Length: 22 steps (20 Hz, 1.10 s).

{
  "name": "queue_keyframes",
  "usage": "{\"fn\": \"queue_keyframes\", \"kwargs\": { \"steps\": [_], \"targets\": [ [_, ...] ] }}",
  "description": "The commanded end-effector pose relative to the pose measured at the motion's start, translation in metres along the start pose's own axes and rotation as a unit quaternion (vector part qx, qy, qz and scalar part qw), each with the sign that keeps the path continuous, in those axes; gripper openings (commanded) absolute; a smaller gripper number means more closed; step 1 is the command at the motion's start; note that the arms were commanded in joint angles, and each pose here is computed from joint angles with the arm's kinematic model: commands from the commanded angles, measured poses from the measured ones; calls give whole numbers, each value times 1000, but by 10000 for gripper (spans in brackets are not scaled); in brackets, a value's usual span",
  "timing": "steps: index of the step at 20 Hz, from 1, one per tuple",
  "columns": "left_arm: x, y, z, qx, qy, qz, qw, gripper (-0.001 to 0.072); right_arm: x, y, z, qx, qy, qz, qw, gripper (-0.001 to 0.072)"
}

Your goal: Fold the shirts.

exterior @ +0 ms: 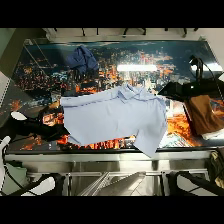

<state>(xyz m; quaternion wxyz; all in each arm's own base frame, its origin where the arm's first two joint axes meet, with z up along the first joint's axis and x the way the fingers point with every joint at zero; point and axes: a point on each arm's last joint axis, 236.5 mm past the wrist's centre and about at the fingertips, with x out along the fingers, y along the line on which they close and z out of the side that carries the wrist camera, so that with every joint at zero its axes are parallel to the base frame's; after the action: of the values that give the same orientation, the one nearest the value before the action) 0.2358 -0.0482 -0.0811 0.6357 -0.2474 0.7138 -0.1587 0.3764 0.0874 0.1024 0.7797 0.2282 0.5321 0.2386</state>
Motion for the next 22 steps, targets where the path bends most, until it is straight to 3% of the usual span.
{"fn": "queue_keyframes", "kwargs": {
  "steps": [1, 6, 7, 8, 15, 18, 20, 22],
  "targets": [
    [22, 13, -15, -1, -1, 1, 1000, 655, -4, 14, -19, 2, -5, 17, 1000, 701],
    [23, 19, 16, 16, -70, 14, 997, 642, -25, 35, -20, -20, -35, 19, 999, 700],
    [23, 20, 17, 18, -70, 16, 997, 536, -29, 39, -21, -25, -41, 19, 999, 699],
    [25, 21, 15, 19, -65, 14, 998, 481, -33, 41, -21, -29, -46, 18, 998, 697],
    [53, 13, -10, 2, 18, -48, 999, 476, -43, 49, -22, -32, -60, 15, 998, 694],
    [52, 8, -8, 8, 14, -57, 998, 102, -45, 51, -23, -26, -63, 15, 998, 694],
    [45, 5, -8, 20, 6, -52, 998, 14, -46, 52, -23, -28, -65, 15, 997, 694],
    [30, -4, -4, 32, -19, -46, 998, 13, -46, 48, -24, -29, -62, 6, 998, 694]
  ]
}}
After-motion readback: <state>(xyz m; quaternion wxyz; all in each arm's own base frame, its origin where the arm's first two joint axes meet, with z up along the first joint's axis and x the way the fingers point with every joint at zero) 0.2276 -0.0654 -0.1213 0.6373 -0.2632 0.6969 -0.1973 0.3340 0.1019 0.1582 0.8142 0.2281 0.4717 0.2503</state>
